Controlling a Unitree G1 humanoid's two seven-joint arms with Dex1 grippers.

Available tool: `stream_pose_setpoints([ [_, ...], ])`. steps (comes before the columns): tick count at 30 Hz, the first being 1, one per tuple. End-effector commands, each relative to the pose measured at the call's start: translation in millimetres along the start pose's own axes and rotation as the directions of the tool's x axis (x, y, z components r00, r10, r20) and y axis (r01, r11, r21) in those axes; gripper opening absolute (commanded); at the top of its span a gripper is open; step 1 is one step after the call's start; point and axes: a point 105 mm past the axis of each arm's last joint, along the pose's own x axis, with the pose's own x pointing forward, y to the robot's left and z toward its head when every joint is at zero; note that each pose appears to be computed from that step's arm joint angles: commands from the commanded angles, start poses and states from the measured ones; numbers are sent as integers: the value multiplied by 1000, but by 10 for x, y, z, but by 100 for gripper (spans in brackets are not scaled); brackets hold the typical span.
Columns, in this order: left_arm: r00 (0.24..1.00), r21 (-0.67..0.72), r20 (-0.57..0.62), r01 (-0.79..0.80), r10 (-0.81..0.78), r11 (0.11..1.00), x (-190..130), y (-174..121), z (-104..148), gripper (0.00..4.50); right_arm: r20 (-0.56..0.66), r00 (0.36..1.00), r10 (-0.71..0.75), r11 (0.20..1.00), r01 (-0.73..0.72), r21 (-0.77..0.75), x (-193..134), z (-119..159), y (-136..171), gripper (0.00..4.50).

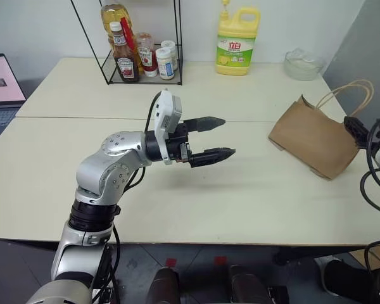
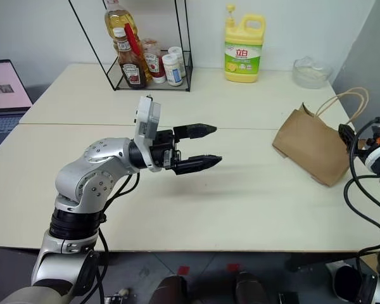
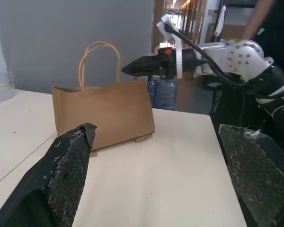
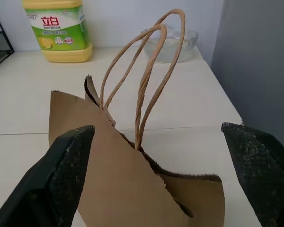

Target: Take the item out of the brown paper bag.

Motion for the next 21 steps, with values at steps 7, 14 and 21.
stream_pose_setpoints([
  [7,1000,46,28,5,-6,999,18,-35,94,446,29,999,42,999,-42,10,206,185,-135,450],
  [14,1000,50,27,0,-2,999,28,-36,92,450,49,995,82,996,-84,37,299,256,-156,414],
  [21,1000,55,21,-6,4,998,31,-27,88,450,49,993,105,992,-108,61,335,264,-140,176],
])
